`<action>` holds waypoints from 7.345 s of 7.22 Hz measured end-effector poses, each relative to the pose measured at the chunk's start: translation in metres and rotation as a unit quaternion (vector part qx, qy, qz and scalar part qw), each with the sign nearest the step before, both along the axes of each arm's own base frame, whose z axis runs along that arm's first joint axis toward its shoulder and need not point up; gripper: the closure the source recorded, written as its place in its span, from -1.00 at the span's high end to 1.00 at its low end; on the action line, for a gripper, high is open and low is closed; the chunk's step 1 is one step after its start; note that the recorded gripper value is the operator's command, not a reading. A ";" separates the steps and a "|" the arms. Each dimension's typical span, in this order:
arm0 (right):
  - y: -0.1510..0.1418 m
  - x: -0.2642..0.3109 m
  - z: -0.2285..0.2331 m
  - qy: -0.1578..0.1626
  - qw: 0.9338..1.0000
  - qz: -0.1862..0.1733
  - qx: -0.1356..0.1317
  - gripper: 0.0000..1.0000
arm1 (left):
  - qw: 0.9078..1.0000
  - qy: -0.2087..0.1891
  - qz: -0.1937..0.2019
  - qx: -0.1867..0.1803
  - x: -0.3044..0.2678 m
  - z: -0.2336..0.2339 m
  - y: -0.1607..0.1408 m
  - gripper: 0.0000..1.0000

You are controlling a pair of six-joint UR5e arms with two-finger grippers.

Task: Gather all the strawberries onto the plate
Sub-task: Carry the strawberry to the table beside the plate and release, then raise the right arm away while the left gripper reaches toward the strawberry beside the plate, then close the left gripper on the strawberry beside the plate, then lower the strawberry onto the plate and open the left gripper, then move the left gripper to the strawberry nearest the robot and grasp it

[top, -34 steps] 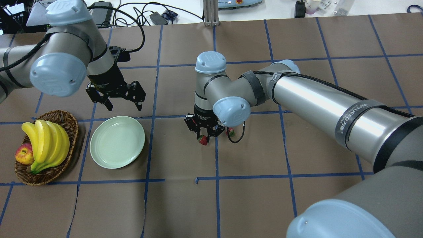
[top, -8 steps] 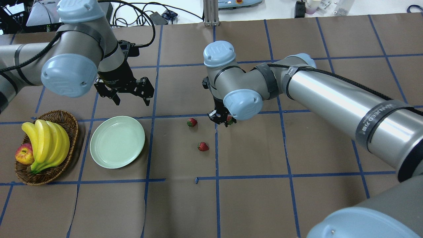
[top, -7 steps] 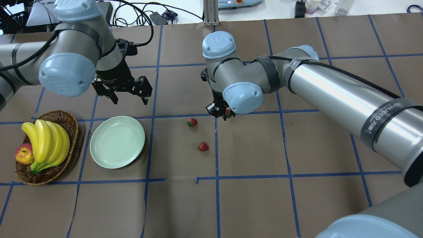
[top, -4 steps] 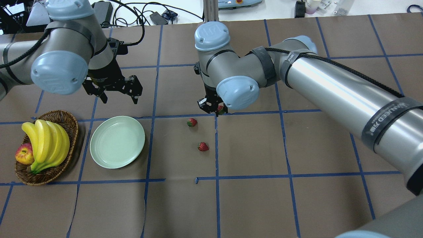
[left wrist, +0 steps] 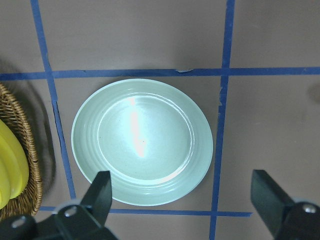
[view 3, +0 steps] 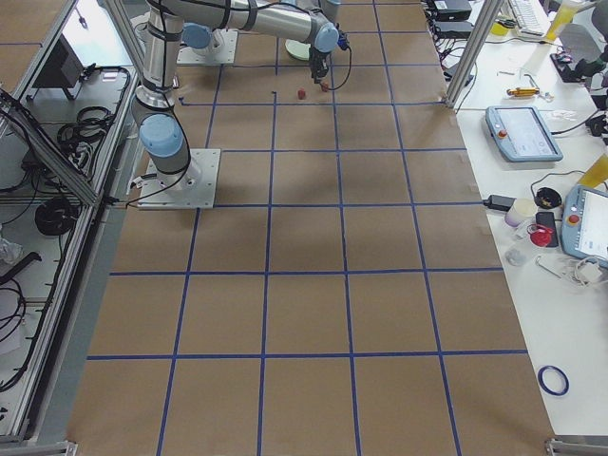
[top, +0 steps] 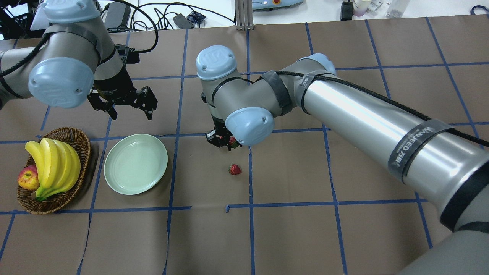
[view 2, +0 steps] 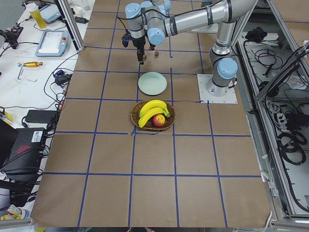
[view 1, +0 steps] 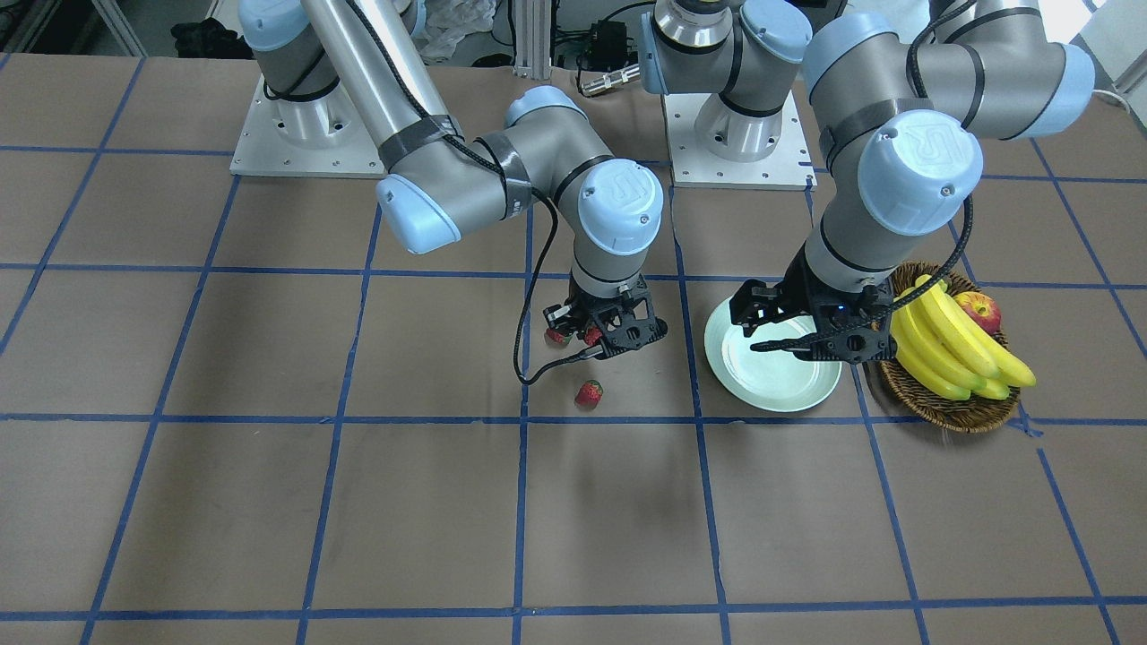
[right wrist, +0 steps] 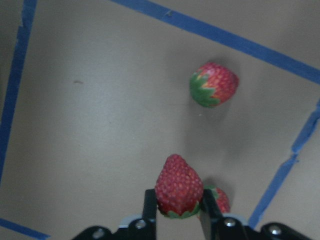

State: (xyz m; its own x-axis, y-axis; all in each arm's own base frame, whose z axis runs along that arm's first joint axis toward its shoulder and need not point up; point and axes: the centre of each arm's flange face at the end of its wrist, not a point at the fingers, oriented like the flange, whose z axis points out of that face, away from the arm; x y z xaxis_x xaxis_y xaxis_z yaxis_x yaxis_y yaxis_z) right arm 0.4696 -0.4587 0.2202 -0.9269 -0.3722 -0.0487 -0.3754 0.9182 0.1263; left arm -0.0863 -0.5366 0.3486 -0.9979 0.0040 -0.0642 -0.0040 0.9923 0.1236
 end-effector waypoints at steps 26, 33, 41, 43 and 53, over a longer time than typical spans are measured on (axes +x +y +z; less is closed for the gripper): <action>-0.064 -0.276 0.210 0.018 0.995 -0.100 -0.024 1.00 | 0.980 0.046 0.121 0.148 -0.135 -0.184 0.029 -0.99; -0.063 -0.275 0.209 0.019 0.995 -0.099 -0.022 1.00 | 0.991 -0.017 0.027 0.131 -0.098 -0.113 0.001 -1.00; -0.063 -0.270 0.205 0.020 0.995 -0.099 -0.020 1.00 | 0.983 -0.035 -0.044 0.176 0.050 -0.161 -0.019 1.00; -0.063 -0.270 0.205 0.021 0.995 -0.099 -0.020 1.00 | 0.991 -0.015 -0.038 0.131 0.035 -0.129 -0.034 1.00; -0.062 -0.270 0.207 0.021 0.995 -0.098 -0.020 1.00 | 0.981 0.164 0.073 0.079 -0.151 -0.155 -0.046 0.72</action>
